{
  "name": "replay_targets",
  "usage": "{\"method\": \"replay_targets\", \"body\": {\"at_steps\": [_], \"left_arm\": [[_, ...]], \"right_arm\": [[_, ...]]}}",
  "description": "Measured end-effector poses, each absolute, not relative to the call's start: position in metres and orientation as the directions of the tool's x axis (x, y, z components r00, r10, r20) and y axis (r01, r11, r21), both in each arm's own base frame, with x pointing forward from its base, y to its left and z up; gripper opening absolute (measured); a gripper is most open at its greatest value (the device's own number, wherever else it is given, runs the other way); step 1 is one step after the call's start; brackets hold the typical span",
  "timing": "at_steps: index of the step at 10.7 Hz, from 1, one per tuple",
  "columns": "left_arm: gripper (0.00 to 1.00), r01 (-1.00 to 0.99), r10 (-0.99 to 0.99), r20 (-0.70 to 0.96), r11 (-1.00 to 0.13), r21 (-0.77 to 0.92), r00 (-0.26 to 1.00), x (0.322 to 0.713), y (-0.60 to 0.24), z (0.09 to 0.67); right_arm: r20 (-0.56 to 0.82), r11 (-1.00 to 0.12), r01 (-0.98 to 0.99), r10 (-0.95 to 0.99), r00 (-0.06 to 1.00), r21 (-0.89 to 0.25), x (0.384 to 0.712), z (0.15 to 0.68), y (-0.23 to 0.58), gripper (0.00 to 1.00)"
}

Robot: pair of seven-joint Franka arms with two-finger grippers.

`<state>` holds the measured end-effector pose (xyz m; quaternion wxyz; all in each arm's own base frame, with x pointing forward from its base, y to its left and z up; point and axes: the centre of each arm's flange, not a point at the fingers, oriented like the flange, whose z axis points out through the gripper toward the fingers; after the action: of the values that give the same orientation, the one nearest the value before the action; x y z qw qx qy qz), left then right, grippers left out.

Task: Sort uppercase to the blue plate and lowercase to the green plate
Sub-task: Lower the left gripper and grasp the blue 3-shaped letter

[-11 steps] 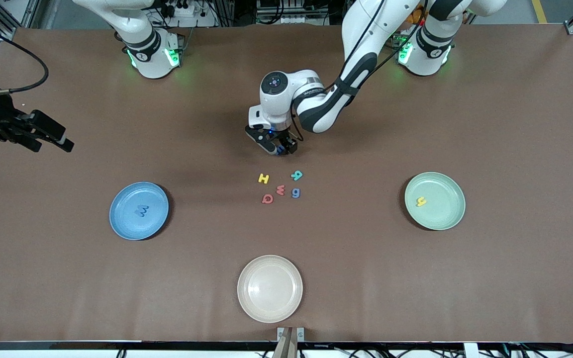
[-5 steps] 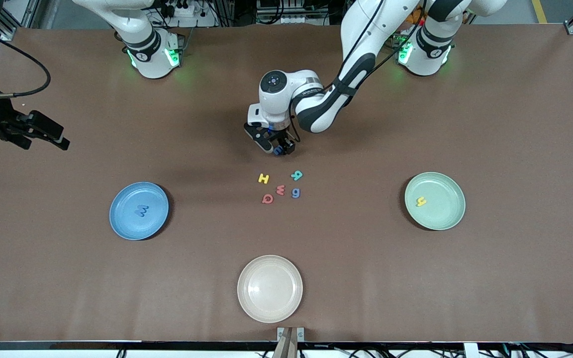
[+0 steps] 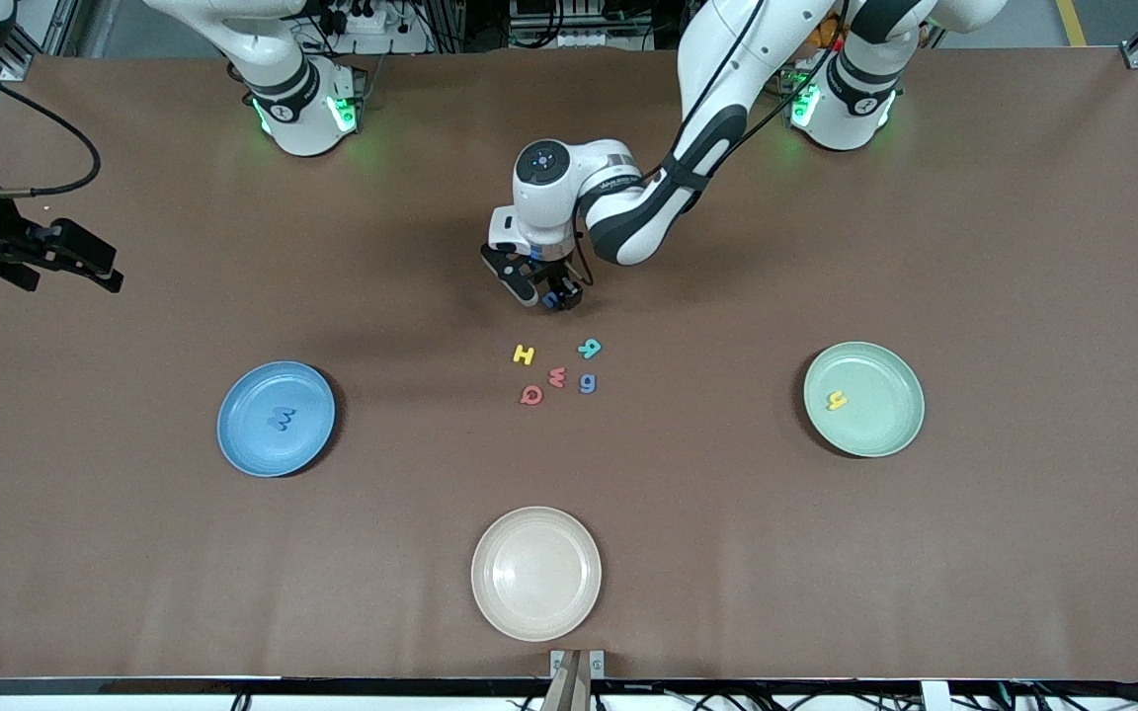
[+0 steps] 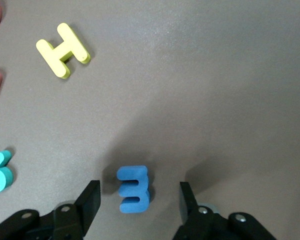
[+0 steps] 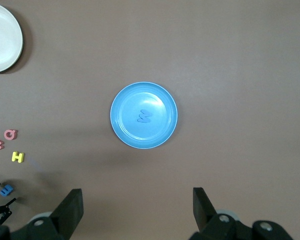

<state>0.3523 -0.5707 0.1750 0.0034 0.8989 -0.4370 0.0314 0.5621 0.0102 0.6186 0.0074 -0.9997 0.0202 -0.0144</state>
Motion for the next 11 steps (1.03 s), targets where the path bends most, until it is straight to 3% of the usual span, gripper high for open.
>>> {"method": "replay_targets", "body": {"at_steps": [4,7,11], "left_arm": [[0.69,-0.789,-0.789,0.059,-0.614,-0.022,0.612,0.3528,-0.5702,0.1747],[0.62,-0.791,-0.791,0.056,-0.611,-0.022,0.609,0.3524,-0.5700,0.1729],[0.52,-0.810,-0.810,0.060,-0.586,-0.023,0.584,0.3539,-0.5695,0.1722]], "right_arm": [[0.020,-0.999,-0.041,-0.041,0.999,-0.015,0.5646,0.6135,0.0095,0.93],[0.017,-0.999,-0.040,-0.040,0.999,-0.016,0.5660,0.6113,0.0095,0.90],[0.015,-0.999,-0.041,-0.041,0.999,-0.016,0.5664,0.6103,0.0090,0.94]]}}
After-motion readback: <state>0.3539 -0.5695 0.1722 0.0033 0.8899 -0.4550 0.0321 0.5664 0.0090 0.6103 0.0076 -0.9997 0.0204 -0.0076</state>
